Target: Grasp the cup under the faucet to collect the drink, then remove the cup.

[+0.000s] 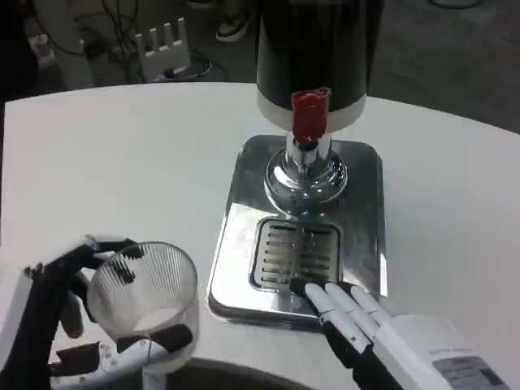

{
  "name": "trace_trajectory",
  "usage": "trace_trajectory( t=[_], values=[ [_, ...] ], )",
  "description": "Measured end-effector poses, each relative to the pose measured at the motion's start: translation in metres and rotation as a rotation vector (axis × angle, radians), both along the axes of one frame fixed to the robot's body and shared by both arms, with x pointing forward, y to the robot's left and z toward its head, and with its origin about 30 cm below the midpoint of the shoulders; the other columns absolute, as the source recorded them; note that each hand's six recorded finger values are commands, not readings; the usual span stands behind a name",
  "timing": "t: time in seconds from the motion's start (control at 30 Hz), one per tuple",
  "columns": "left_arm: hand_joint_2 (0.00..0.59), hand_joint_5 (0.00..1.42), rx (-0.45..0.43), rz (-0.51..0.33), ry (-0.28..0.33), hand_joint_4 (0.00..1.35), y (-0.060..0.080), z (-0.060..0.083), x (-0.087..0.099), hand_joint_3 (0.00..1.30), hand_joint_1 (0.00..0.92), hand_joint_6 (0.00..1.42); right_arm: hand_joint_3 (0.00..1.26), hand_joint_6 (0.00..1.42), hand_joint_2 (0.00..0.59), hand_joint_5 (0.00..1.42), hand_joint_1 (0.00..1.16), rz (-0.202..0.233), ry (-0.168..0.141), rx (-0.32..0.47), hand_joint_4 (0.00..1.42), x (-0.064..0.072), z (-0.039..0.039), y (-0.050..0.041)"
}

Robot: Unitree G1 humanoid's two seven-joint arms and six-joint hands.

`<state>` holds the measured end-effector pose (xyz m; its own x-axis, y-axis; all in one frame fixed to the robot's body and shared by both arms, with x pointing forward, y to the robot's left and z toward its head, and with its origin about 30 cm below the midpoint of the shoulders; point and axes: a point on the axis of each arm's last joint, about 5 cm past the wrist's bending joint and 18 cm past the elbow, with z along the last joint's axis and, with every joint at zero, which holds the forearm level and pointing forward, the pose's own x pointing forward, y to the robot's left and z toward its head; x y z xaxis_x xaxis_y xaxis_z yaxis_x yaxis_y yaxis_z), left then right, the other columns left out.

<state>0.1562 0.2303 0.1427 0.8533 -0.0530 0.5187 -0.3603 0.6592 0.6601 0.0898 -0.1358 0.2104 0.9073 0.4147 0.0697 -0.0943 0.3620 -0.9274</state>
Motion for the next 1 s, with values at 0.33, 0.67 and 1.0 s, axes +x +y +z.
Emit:
trace_trajectory(
  t=[0.33,0.67,1.0],
  values=[
    [0.016,0.96,-0.003,0.022,-0.04,0.84,-0.005,0.002,0.064,0.75,0.678,1.14,0.01,0.0,0.437,0.0,0.43,-0.012,0.013,0.001,0.0,-0.001,-0.0009,-0.0014],
    [0.021,0.97,-0.017,0.02,0.008,0.84,-0.027,0.002,0.113,0.75,0.671,1.14,0.01,0.0,0.437,0.0,0.43,-0.043,0.027,-0.001,0.0,-0.001,-0.002,-0.0054],
    [0.029,0.98,-0.021,-0.002,0.044,0.85,-0.062,0.002,0.154,0.76,0.654,1.14,0.01,0.0,0.437,0.0,0.43,-0.082,0.054,-0.001,0.0,0.0,-0.0043,-0.0126]
  ],
)
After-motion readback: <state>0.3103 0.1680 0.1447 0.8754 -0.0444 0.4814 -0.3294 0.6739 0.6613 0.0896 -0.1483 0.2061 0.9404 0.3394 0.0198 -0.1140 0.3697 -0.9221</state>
